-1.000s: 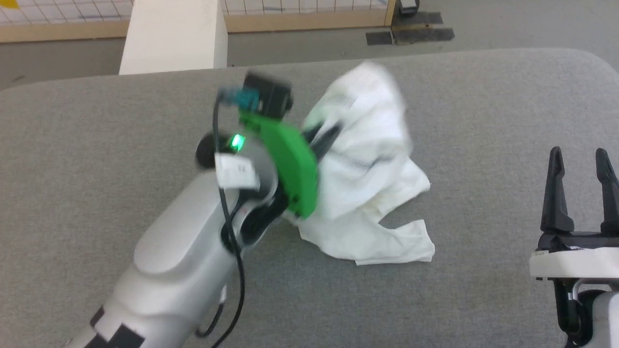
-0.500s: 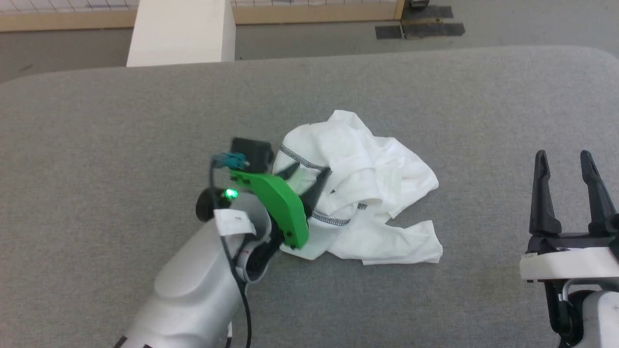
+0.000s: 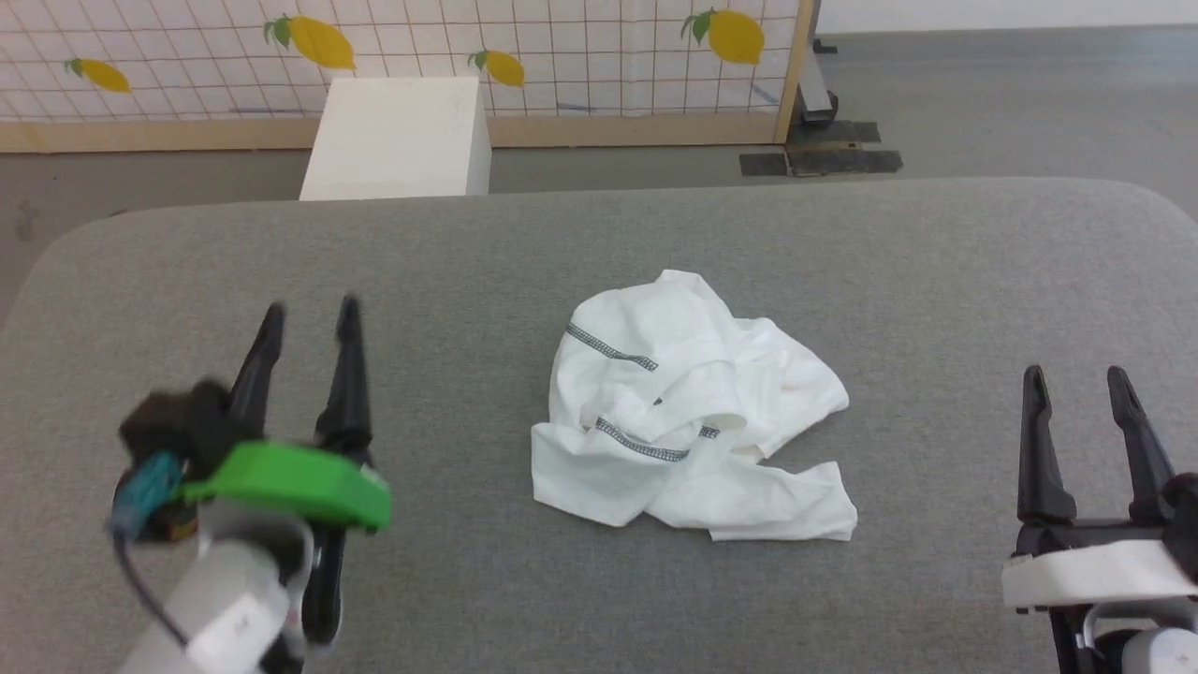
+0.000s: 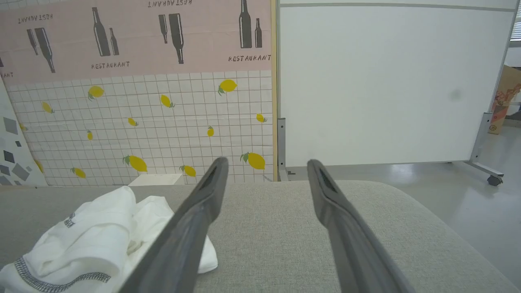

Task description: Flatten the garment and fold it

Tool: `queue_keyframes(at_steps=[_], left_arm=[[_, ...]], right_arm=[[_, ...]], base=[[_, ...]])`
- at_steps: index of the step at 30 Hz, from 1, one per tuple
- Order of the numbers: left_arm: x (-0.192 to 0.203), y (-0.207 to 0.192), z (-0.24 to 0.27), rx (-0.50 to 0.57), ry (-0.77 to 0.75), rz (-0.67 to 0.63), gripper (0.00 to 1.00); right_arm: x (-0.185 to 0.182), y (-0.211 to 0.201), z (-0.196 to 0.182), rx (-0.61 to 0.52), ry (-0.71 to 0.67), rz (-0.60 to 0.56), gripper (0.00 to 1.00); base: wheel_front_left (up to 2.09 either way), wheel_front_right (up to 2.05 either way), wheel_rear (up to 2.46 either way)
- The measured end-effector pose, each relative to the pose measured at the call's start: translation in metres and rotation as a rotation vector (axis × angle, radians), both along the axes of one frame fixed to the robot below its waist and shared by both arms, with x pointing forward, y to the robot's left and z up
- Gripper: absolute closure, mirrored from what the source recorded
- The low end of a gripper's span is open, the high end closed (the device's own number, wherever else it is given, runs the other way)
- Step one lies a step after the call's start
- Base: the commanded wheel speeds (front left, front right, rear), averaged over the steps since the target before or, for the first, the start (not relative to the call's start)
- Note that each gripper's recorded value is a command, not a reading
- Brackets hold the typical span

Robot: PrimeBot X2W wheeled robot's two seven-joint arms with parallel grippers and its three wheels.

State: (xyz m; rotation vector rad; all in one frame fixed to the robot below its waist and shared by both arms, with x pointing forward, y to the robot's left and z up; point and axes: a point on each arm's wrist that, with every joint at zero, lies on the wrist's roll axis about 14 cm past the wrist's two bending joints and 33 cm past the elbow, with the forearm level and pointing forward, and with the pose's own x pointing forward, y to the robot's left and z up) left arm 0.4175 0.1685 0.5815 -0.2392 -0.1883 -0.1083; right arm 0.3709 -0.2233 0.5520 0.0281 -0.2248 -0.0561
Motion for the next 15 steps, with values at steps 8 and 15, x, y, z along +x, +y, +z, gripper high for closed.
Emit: queue_keyframes(at_steps=[8, 15], left_arm=[[-0.057, 0.029, -0.012, 0.053, -0.016, 0.193, 0.0], [-0.076, 0.031, -0.031, 0.047, 0.018, 0.191, 0.0]], right_arm=[[-0.002, 0.012, -0.014, 0.007, 0.041, 0.036, 0.0], [0.006, 0.04, -0.02, -0.028, 0.099, 0.119, 0.0]], base=[[0.0, 0.0, 0.0], [0.0, 0.0, 0.0]])
